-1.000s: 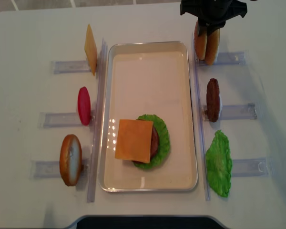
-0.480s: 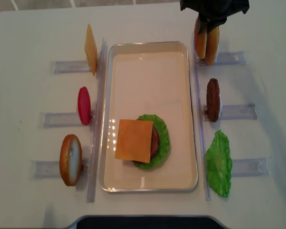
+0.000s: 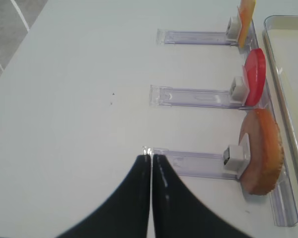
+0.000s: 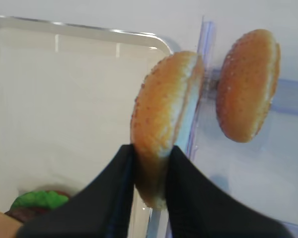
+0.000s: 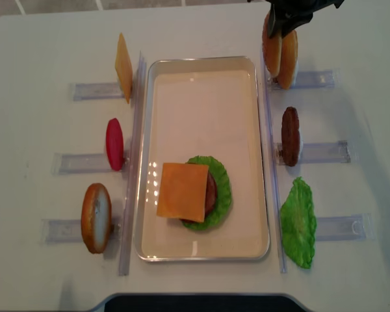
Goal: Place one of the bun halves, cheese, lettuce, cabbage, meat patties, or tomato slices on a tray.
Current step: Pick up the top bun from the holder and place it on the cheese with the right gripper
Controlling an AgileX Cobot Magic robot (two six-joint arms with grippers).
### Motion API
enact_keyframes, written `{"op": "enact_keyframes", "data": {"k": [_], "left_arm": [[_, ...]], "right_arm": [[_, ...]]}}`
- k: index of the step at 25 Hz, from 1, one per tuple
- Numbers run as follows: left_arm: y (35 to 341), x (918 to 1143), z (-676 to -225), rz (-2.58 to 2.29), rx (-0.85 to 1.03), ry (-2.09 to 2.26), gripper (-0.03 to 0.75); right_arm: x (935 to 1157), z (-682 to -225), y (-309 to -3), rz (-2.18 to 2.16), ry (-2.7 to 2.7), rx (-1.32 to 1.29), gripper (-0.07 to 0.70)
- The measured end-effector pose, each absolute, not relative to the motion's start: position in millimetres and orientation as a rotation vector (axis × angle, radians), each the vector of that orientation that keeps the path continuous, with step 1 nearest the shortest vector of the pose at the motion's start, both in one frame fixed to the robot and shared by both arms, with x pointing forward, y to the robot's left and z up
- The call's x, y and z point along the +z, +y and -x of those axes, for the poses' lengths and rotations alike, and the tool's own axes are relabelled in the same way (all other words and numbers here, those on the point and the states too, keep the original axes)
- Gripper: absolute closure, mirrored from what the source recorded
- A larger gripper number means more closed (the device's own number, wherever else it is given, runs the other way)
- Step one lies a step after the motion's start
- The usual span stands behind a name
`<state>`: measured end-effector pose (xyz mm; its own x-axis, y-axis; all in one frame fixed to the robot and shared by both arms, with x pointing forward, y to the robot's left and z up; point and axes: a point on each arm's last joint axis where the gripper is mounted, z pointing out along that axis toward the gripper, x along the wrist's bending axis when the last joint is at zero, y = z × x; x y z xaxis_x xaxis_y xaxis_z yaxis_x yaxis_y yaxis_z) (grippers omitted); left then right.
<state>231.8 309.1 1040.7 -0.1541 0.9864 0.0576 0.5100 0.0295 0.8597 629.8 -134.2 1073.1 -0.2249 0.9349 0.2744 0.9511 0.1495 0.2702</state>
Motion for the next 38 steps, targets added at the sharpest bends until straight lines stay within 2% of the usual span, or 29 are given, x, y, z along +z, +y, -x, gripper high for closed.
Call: {"op": "enact_keyframes", "data": {"k": [13, 19, 30, 38], "left_arm": [[309.1, 1040.7, -231.8, -1.525, 1.041, 1.723, 0.718], [309.1, 1040.7, -231.8, -1.525, 1.041, 1.723, 0.718], [309.1, 1040.7, -231.8, -1.525, 1.041, 1.723, 0.718], [309.1, 1040.7, -231.8, -1.525, 1.041, 1.723, 0.718]], "right_arm": [[1120.7, -604.1, -116.1, 1.57, -2.291, -0.946, 0.469], [1128.2, -587.8, -112.1, 1.449, -2.212, -1.027, 0.475], [1095.5, -521.7, -126.3, 1.289, -2.069, -1.053, 0.476], [1046.5, -475.3, -131.6, 1.245, -1.838, -1.268, 0.477]]}}
